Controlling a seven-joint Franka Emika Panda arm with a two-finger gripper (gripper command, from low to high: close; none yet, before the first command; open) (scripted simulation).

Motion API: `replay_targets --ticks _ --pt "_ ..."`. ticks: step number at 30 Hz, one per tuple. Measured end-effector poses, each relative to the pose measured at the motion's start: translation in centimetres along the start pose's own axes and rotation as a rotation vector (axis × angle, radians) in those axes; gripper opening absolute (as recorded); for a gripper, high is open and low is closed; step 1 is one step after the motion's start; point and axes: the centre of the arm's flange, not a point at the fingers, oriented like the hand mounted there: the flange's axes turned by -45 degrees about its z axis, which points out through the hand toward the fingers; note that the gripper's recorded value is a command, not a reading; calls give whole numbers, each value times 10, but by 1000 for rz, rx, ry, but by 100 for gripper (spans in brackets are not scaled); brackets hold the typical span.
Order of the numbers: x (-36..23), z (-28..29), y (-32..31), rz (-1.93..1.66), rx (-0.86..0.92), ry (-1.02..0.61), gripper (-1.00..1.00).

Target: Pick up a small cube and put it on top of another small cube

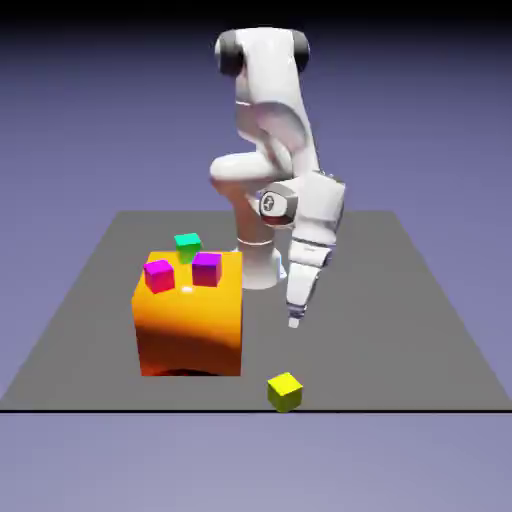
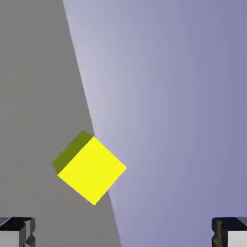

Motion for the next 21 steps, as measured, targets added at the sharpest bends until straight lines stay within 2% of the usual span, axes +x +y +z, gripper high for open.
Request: replay_targets --ticks 7,13,14,16,21 --pt "42 76 -19 -595 46 -226 0" --pt "37 140 -24 -595 45 -226 0" --pt "37 143 -24 -595 46 -226 -100" --pt "37 143 -24 -595 46 -226 -100" --pt "42 78 -19 -595 46 -227 -100"
